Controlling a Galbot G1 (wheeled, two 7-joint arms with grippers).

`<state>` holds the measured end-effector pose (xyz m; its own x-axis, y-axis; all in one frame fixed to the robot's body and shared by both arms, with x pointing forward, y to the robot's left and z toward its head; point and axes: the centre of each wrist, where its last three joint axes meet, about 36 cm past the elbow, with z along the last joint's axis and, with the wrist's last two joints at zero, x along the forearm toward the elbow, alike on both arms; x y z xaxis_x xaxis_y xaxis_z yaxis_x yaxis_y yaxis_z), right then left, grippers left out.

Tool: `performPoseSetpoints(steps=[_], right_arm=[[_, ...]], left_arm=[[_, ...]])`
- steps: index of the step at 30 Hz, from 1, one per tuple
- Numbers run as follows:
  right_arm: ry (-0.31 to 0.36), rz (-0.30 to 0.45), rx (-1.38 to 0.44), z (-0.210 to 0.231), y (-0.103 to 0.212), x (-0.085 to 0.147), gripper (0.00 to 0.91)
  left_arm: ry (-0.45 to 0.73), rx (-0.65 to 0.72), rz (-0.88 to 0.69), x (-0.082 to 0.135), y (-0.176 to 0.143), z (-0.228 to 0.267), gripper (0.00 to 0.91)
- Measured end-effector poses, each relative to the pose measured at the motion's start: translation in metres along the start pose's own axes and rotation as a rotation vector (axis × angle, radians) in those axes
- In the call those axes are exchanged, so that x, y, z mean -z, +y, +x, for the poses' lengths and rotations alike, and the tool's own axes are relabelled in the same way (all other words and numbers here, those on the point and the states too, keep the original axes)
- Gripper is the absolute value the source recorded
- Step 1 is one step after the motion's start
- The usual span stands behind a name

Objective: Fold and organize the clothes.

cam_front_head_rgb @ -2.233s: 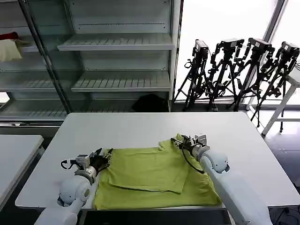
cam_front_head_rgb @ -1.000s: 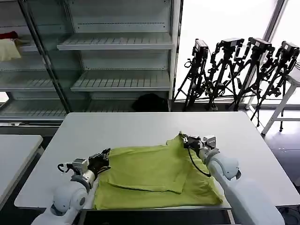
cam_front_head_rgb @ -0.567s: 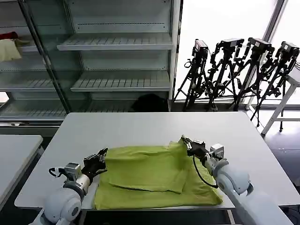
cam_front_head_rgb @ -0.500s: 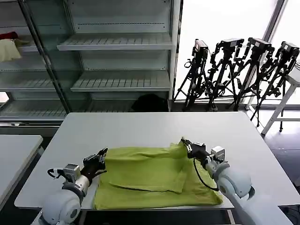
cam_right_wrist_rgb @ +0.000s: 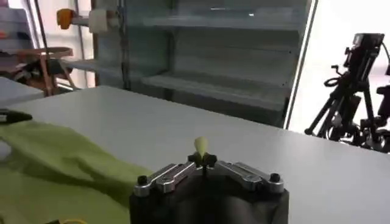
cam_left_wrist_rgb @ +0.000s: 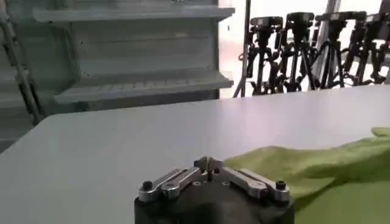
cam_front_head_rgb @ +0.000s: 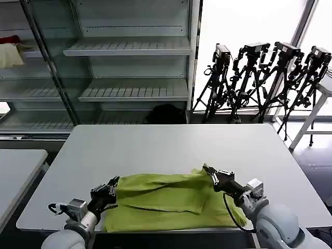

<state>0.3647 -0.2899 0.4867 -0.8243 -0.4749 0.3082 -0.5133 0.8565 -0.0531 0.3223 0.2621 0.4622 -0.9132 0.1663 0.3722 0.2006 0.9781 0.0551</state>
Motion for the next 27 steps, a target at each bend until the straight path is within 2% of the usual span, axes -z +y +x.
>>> performPoseSetpoints(steps=[11, 27], right_arm=[[0.043, 0.004, -0.011, 0.027, 0.002, -0.020, 0.000], [0.074, 0.007, -0.016, 0.045, 0.004, -0.027, 0.000]], left_arm=[[0.037, 0.023, -0.048, -0.011, -0.002, 0.008, 0.000], [0.084, 0.048, -0.097, -0.028, -0.003, 0.011, 0.000]])
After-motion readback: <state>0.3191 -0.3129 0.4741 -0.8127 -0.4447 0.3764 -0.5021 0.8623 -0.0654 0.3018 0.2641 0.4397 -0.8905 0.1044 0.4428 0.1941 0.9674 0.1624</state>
